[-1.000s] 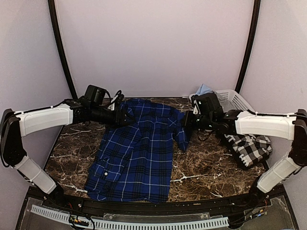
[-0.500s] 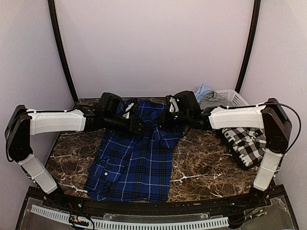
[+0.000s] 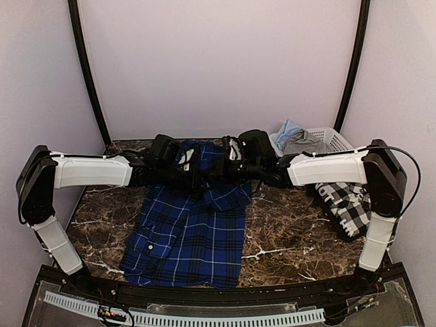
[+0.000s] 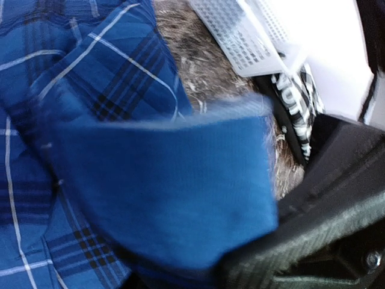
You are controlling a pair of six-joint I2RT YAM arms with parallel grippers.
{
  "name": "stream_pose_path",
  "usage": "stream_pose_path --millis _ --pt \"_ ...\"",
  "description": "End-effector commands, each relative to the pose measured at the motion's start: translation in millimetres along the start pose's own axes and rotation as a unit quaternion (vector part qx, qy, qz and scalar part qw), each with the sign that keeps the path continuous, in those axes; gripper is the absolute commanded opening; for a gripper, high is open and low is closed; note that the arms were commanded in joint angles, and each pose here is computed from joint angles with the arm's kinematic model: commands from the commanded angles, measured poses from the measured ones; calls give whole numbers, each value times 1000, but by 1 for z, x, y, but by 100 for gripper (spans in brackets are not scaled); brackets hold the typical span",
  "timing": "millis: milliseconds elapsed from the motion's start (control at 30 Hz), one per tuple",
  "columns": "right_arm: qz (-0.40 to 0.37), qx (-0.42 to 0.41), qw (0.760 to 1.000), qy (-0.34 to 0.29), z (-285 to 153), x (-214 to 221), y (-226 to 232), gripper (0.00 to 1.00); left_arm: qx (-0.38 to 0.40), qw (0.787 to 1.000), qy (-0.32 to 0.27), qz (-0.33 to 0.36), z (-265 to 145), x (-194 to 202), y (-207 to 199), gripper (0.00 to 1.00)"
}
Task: Fold and stack the long sleeve shirts
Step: Pass from the right arm to the left, then move the right arm to the center of the board with the 1/3-folded shirt.
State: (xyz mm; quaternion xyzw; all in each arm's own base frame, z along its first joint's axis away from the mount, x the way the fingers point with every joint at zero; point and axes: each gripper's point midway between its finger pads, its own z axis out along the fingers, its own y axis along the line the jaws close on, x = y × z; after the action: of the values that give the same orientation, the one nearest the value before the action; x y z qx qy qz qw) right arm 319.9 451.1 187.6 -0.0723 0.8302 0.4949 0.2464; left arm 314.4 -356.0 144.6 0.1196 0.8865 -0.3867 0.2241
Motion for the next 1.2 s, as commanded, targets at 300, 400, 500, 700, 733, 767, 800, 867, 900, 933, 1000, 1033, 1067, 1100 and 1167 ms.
stream_pose_path --millis 300,400,500,700,733,767,800,867,900,933,1000,1033,1067,1100,1167 --pt "-45 87 994 -51 -43 -24 -29 40 -94 992 -78 -15 -27 -50 28 0" --pt "-44 122 989 -64 -62 -23 -50 49 -91 991 -99 -14 -43 -74 32 0" --pt "-45 153 985 -61 -73 -16 -71 51 -89 990 -113 -7 -56 -90 33 0" --pt "-50 187 981 -24 -70 12 -104 51 -82 987 -137 11 -76 -119 27 0" --pt "-50 190 980 -16 -68 17 -108 51 -84 987 -140 12 -77 -121 27 0" --pt "-49 194 980 -6 -65 23 -115 51 -85 986 -144 13 -81 -125 26 0" --pt "-47 197 979 2 -63 29 -119 51 -85 985 -148 14 -84 -128 25 0" --pt "-46 202 978 21 -58 42 -128 51 -86 984 -158 17 -90 -135 24 0" --pt "-47 202 978 30 -55 48 -130 51 -85 983 -164 19 -94 -140 22 0" --pt "-47 204 977 39 -53 54 -132 51 -83 983 -165 21 -95 -142 20 0" --pt "-50 207 975 55 -47 68 -135 52 -75 983 -167 25 -96 -147 15 0" --pt "-48 216 973 65 -47 76 -141 52 -73 983 -168 26 -96 -149 14 0" --pt "-44 224 971 76 -48 85 -147 52 -69 983 -166 26 -95 -150 12 0" --pt "-40 226 970 80 -48 91 -150 52 -68 983 -166 27 -94 -152 12 0" --pt "-30 226 970 86 -49 101 -154 51 -64 984 -166 28 -92 -154 10 0"
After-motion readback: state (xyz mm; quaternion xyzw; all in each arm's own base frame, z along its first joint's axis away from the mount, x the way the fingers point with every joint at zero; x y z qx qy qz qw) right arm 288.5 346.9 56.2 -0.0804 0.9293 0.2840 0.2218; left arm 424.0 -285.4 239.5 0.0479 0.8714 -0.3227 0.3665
